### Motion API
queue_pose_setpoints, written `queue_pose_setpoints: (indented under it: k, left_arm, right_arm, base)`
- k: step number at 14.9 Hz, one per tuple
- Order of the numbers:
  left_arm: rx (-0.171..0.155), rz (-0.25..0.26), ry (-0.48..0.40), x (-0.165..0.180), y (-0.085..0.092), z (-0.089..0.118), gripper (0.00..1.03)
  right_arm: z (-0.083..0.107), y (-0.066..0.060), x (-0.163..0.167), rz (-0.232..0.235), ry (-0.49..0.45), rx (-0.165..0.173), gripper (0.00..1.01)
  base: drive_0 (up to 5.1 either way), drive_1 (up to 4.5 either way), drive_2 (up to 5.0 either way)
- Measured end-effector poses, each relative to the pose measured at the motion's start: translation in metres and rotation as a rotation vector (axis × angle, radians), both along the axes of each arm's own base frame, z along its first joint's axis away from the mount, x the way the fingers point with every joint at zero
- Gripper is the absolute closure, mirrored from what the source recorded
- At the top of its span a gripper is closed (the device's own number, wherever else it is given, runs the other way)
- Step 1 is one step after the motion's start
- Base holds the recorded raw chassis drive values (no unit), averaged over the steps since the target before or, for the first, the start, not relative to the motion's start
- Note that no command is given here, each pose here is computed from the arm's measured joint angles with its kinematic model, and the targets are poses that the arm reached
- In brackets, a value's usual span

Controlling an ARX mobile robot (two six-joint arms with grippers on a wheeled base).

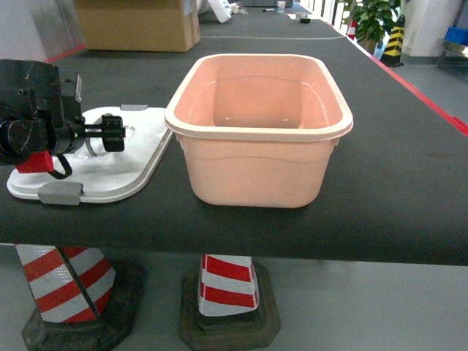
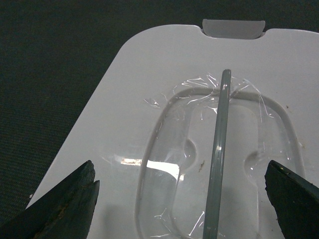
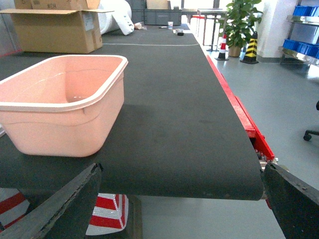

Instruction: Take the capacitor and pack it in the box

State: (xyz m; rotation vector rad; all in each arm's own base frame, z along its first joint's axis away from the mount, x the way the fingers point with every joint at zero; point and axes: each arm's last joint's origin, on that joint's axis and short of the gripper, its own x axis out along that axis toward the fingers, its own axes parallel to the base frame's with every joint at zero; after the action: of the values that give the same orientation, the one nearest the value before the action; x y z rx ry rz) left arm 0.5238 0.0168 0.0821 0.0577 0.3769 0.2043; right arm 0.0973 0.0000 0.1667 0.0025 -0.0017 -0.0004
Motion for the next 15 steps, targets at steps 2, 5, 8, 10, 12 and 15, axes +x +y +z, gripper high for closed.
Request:
queue_pose_setpoints:
  k: [2, 5, 8, 10, 12, 15]
  left_arm:
    - [0.001, -0.003, -0.001, 0.004, 0.000, 0.002, 0.19]
    - [-0.003, -0.011, 0.022, 0.005, 0.000, -0.006, 0.55]
    - [-0.002, -0.007, 0.022, 0.005, 0.000, -0.005, 0.88]
    - [0.001, 0.000, 0.024, 0.005, -0.002, -0.004, 1.01]
    - [0.011, 0.006, -0.014, 0.007, 0.001, 0.021, 1.01]
    - [0.046, 0.043, -0.275, -0.002, -0.015, 0.143, 1.01]
  right_arm:
    - [0.000, 0.000, 0.000, 0.000, 0.000, 0.000, 0.03]
    - [0.000, 0.000, 0.000, 0.000, 0.000, 0.000, 0.03]
    - [0.000, 0.000, 0.000, 0.000, 0.000, 0.000, 0.03]
    - [0.000, 0.000, 0.000, 0.000, 0.000, 0.000, 0.03]
    - [0.000, 0.000, 0.000, 0.000, 0.000, 0.000, 0.03]
    - [0.000, 0.000, 0.000, 0.000, 0.000, 0.000, 0.03]
  base:
    - [0.0, 0.00, 0.0]
    - [0.0, 0.00, 0.0]
    - [0.0, 0.00, 0.0]
    - [0.0, 0.00, 0.0]
    - [0.0, 0.00, 0.0]
    - [0.0, 0.00, 0.0]
